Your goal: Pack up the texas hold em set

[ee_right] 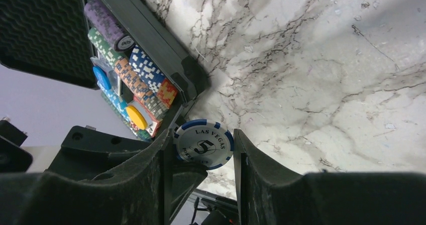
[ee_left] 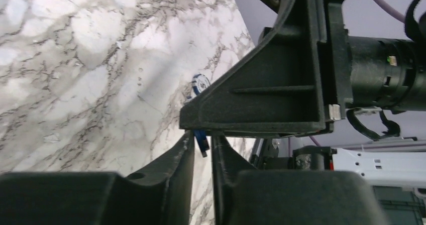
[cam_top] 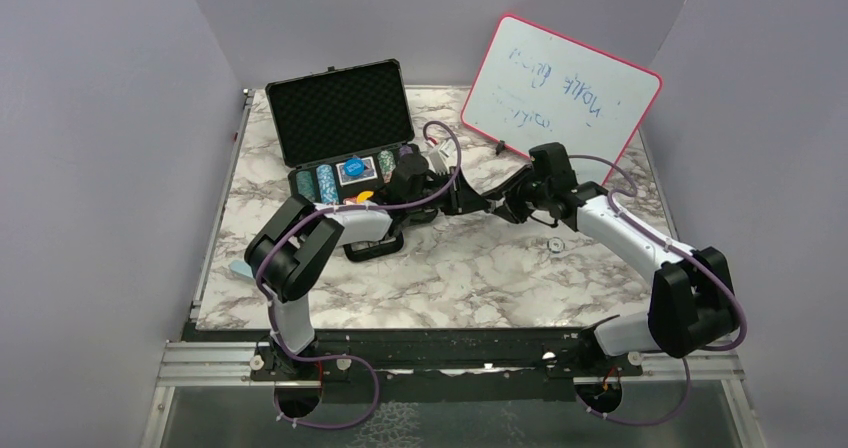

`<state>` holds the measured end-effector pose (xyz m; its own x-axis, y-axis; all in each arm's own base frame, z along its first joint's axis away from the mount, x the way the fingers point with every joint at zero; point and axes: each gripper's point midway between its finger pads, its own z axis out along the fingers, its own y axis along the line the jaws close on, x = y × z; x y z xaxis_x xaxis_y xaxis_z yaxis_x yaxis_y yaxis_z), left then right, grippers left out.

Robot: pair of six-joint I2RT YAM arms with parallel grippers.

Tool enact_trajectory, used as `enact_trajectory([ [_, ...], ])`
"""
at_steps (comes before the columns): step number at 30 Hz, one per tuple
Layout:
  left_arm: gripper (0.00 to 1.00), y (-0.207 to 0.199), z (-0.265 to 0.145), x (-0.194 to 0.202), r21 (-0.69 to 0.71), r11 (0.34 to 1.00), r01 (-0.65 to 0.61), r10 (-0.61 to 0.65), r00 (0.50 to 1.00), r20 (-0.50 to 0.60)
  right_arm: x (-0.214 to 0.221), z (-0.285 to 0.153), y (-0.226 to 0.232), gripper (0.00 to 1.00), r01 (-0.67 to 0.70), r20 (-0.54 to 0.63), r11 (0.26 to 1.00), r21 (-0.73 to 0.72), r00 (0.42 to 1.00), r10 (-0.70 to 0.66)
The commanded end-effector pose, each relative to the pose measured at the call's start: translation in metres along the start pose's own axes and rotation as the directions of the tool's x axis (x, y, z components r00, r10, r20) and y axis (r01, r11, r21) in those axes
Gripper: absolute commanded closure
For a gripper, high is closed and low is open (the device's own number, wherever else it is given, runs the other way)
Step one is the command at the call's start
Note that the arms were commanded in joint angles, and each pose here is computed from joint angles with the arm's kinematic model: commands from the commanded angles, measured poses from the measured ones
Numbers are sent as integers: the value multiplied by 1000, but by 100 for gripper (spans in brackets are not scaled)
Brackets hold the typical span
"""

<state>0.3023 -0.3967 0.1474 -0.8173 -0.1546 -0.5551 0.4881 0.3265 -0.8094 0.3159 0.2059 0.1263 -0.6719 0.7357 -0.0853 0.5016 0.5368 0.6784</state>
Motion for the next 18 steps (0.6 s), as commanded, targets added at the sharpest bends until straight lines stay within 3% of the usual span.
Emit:
enact_trajectory([
  [1, 85, -3, 6, -15, -2, 1000, -15, 15, 998, 61, 4, 3, 11, 76, 14, -24, 999, -44, 1000, -15],
  [4, 100, 1, 7, -14, -9, 1000, -20, 21, 998, 60, 6, 6, 14, 72, 47, -37, 997, -67, 998, -49],
  [6, 100, 2, 9, -15, -10, 999, -39, 39, 997, 60, 6, 9, 14, 69, 70, -37, 995, -68, 997, -72],
  [8, 100, 1, 8, -17, -7, 996, -86, 87, 994, 65, 3, 8, 16, 59, 99, -23, 993, -69, 995, -101],
  [11, 100, 0, 3, -22, -9, 977, -212, 212, 974, 75, -9, 5, 21, 34, 158, 27, 986, -50, 987, -157],
  [13, 100, 1, -3, -26, -9, 955, -296, 296, 952, 75, -20, 0, 27, 23, 205, 75, 978, -28, 976, -203],
  [18, 100, 7, -31, -48, -19, 843, -537, 537, 841, 66, -48, -13, 33, 20, 289, 157, 957, 38, 944, -291],
])
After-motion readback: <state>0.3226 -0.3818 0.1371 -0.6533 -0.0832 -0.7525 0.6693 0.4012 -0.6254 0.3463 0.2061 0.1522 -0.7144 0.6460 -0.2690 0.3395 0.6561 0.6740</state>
